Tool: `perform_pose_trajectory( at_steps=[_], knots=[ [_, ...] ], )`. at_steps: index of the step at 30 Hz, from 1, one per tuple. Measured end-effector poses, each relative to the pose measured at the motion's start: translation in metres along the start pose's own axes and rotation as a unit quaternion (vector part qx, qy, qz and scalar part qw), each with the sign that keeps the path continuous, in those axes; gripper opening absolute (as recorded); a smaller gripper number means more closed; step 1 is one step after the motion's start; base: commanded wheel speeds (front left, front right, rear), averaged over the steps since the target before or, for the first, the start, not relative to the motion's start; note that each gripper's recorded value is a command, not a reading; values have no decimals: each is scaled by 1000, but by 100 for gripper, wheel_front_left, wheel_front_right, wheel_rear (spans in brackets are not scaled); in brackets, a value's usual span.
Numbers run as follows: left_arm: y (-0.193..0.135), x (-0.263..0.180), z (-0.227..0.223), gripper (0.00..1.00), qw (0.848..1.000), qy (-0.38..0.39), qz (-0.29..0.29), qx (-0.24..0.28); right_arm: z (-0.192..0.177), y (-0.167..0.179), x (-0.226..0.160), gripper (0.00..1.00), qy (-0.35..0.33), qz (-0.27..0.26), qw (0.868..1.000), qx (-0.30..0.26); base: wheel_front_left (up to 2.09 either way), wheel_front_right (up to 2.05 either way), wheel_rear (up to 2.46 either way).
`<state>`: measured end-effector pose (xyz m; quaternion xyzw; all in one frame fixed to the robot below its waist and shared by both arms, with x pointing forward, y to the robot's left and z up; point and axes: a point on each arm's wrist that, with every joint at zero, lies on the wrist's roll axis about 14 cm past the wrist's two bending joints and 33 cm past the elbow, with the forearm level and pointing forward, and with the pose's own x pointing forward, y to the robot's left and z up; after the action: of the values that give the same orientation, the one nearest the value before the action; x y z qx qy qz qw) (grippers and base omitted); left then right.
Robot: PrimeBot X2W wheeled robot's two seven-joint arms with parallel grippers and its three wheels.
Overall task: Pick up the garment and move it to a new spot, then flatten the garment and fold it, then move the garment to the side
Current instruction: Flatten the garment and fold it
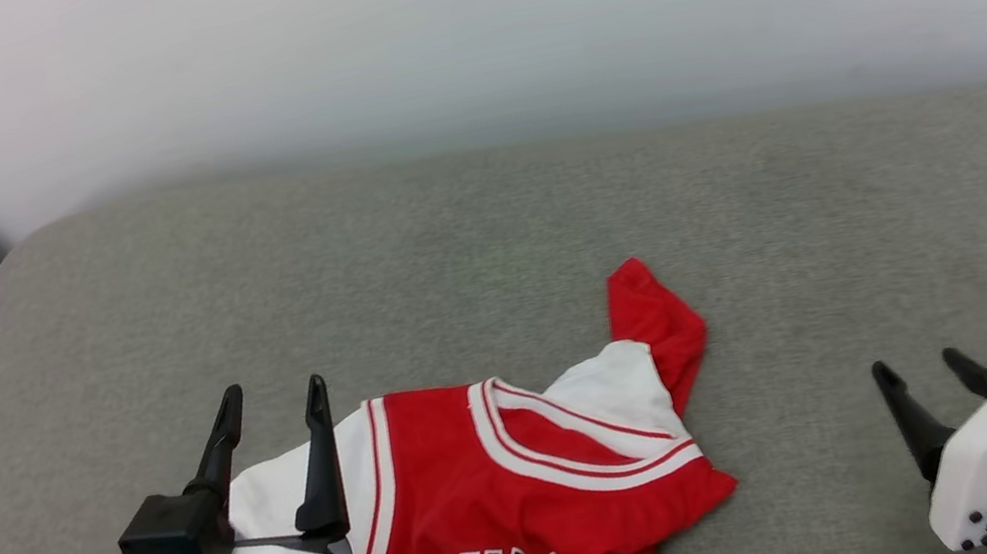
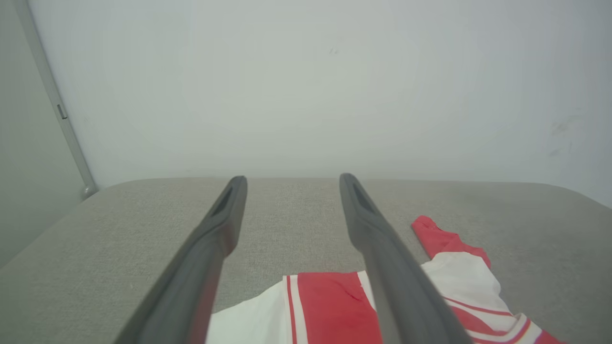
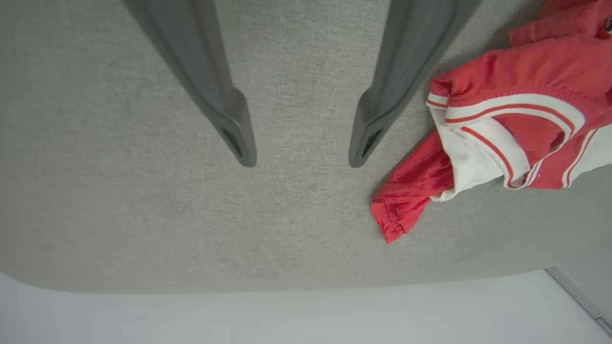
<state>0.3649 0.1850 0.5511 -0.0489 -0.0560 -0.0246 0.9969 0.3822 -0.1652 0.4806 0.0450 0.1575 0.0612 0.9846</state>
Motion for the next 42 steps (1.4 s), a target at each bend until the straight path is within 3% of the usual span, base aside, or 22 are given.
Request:
perform_pose_trajectory(
  at_steps=[3, 6, 13, 18, 23, 25, 26, 29, 31, 36, 42],
  knots=[
    [3, -1, 6, 100, 1000, -12, 8, 2, -15, 23, 16, 100, 72, 47, 996, -4, 0, 0, 0],
    [9, -4, 4, 100, 1000, -12, 21, 1, -35, 50, 26, 100, 156, 100, 982, -23, 0, 0, 0],
    [21, -3, -1, 100, 999, -8, 40, 4, -77, 105, 32, 100, 303, 200, 930, -57, 0, 0, 0],
    [26, 4, -11, 100, 999, 2, 45, 7, -104, 122, 37, 100, 358, 228, 903, -71, 0, 0, 0],
    [26, 10, -20, 100, 999, 12, 42, 6, -122, 126, 41, 100, 390, 234, 888, -66, 0, 0, 0],
    [24, 11, -22, 100, 999, 14, 38, 5, -125, 127, 40, 39, 397, 235, 885, -57, 0, 0, 0],
    [24, 12, -23, 100, 999, 14, 36, 6, -125, 127, 40, 0, 398, 236, 885, -56, 0, 0, 0],
    [22, 14, -23, 100, 999, 13, 32, 7, -122, 131, 39, 0, 386, 243, 888, -53, 0, 0, 0],
    [21, 15, -23, 100, 999, 13, 29, 8, -113, 132, 41, 0, 361, 245, 898, -57, 0, 0, 0],
    [14, 16, -26, 100, 1000, 16, 15, 10, -49, 116, 57, 0, 239, 227, 941, -72, 0, 0, 0],
    [-5, 19, -28, 100, 1000, 19, -14, 6, -7, 47, 42, 0, 170, 129, 975, -68, 0, 0, 0]
  ],
)
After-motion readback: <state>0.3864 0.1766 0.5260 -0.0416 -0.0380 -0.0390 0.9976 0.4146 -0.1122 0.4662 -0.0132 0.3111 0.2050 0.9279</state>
